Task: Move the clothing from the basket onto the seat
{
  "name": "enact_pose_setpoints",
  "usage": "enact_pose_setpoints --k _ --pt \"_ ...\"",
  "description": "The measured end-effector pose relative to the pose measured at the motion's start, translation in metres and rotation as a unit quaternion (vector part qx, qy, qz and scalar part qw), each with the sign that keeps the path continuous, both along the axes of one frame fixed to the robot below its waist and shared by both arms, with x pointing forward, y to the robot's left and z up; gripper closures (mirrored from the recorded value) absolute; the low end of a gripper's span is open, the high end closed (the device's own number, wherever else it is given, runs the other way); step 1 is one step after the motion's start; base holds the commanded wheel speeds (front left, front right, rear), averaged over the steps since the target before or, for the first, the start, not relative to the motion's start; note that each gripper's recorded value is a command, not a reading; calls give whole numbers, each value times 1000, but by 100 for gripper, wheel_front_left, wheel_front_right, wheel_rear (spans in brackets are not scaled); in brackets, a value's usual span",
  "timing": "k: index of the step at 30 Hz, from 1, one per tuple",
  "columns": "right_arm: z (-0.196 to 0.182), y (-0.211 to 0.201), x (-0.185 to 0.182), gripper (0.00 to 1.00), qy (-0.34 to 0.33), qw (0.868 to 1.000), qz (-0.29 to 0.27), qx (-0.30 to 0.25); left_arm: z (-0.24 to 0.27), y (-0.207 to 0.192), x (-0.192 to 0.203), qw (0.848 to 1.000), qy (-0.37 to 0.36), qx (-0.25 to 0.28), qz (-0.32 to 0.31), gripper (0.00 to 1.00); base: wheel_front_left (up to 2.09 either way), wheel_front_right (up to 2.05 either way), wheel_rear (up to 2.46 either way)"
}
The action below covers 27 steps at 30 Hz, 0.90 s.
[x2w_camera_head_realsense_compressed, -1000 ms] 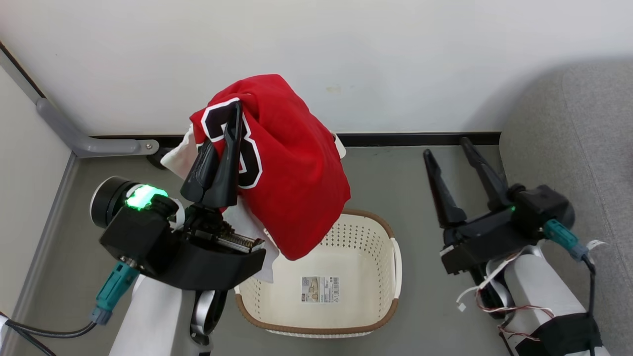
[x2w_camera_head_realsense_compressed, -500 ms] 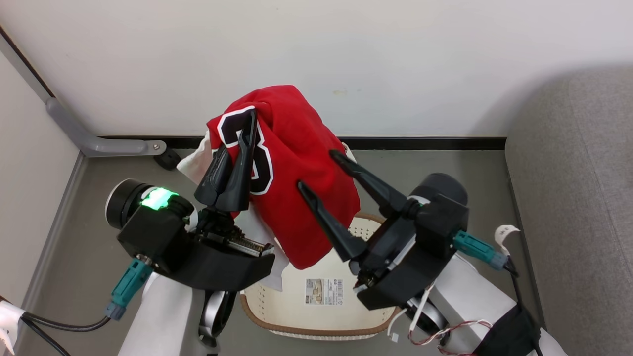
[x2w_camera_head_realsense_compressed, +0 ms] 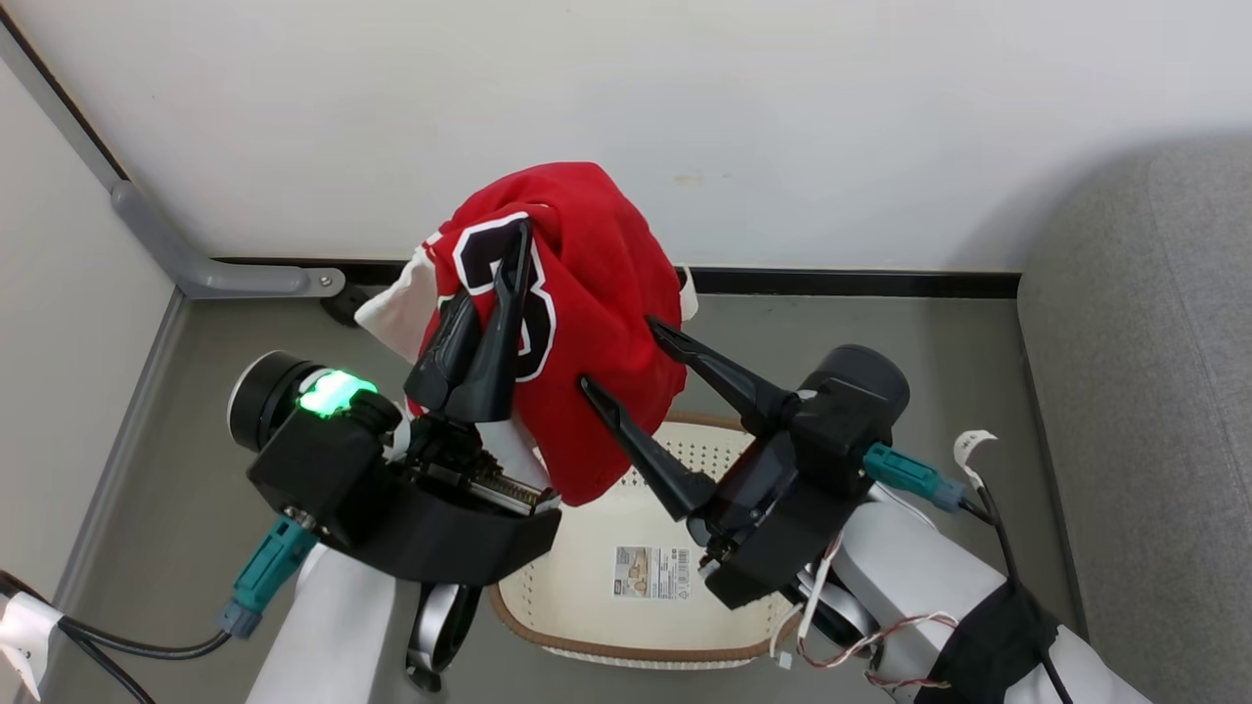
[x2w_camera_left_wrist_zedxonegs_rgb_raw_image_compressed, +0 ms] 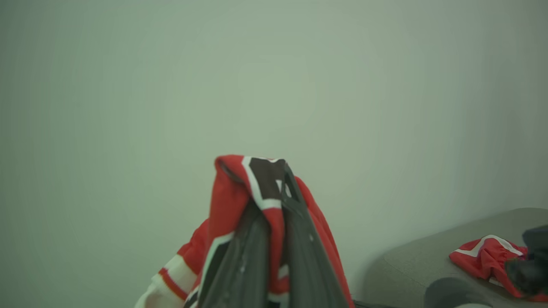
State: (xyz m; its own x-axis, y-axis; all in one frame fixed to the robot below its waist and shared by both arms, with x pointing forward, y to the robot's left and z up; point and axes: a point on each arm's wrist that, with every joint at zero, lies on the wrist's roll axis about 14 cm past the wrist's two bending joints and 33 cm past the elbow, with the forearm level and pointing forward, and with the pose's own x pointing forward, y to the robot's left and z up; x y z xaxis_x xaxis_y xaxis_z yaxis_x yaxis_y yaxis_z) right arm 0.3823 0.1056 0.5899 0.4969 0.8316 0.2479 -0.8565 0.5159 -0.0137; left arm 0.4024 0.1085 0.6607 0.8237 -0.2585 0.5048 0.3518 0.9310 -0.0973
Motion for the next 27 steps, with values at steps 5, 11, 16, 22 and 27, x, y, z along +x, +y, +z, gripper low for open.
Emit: enact_pose_setpoints --k 5,11,16,22,27 --pt "-13 1 6 0 11 1000 -2 -20 3 -5 -2 1000 -6 2 -8 100 0 0 0" --pt "-22 6 12 0 17 999 1 -40 7 -10 -3 1000 -10 1 -16 100 0 0 0" --pt "-18 15 16 0 8 999 11 -49 6 -14 -5 1000 -9 4 -22 100 0 0 0" --pt "-11 22 18 6 1 999 19 -48 5 -14 -5 1000 -8 3 -23 100 0 0 0" --pt "-12 24 21 100 7 999 20 -47 4 -13 -5 1000 -6 2 -21 100 0 0 0"
